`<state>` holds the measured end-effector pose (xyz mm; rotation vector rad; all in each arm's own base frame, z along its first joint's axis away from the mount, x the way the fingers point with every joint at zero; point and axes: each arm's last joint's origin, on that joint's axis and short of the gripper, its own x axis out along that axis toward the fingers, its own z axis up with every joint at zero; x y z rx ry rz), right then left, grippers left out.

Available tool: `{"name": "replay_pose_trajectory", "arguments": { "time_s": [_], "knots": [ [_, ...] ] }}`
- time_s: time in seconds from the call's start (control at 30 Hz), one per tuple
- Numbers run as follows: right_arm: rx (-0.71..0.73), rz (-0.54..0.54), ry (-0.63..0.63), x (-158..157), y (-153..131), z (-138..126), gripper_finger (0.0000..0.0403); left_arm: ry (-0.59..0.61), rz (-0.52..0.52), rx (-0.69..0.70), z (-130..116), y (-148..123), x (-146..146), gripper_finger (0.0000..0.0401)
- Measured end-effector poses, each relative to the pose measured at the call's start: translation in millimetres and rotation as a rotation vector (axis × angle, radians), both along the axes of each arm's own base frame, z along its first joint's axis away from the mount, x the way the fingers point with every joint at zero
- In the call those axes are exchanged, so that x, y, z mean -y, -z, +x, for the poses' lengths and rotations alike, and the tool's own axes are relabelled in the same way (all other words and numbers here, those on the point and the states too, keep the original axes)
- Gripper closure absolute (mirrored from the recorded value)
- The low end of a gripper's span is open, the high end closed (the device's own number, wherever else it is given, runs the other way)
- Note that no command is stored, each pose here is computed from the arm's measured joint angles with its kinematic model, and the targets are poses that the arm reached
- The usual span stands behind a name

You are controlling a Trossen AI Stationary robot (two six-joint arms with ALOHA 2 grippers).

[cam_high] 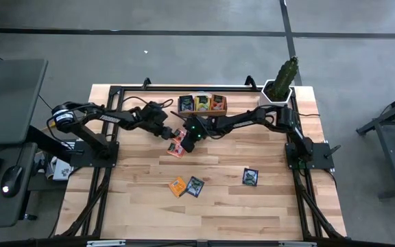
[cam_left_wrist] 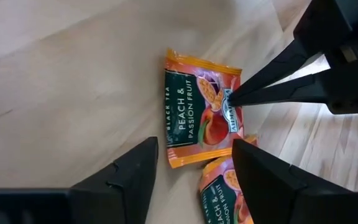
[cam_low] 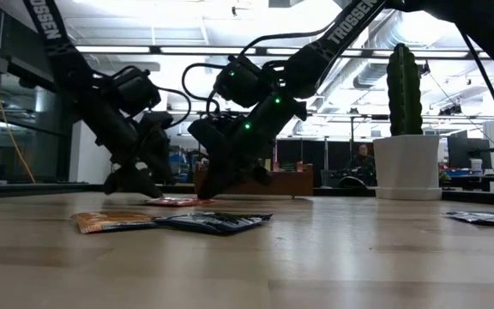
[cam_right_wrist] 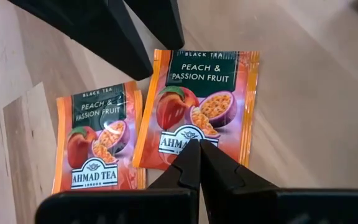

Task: Pick & Place Tea
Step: Put the top orange tea bag in the right compartment of the organizer

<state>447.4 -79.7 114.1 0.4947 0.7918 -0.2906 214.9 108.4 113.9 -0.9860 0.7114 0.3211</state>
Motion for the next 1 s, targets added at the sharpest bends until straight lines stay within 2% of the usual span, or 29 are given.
{"name": "replay_pose_trajectory", "arguments": {
  "time_s": [0.37,0.67,0.8,1.0],
  "knots": [
    [0.035,-0.004,-0.004,0,-2,3,0.0403,0.033,-0.065,-0.036,12,9,-4,0.019],
    [0.035,0.008,-0.021,-2,-1,3,0.0403,0.066,-0.042,-0.026,18,8,-6,0.0202],
    [0.035,0.008,-0.021,-2,-1,3,0.0403,0.06,-0.039,-0.028,19,7,-7,0.0255],
    [0.035,0.004,-0.026,-2,-1,3,0.0403,0.052,-0.014,-0.041,19,7,-7,0.0384]
  ]
}}
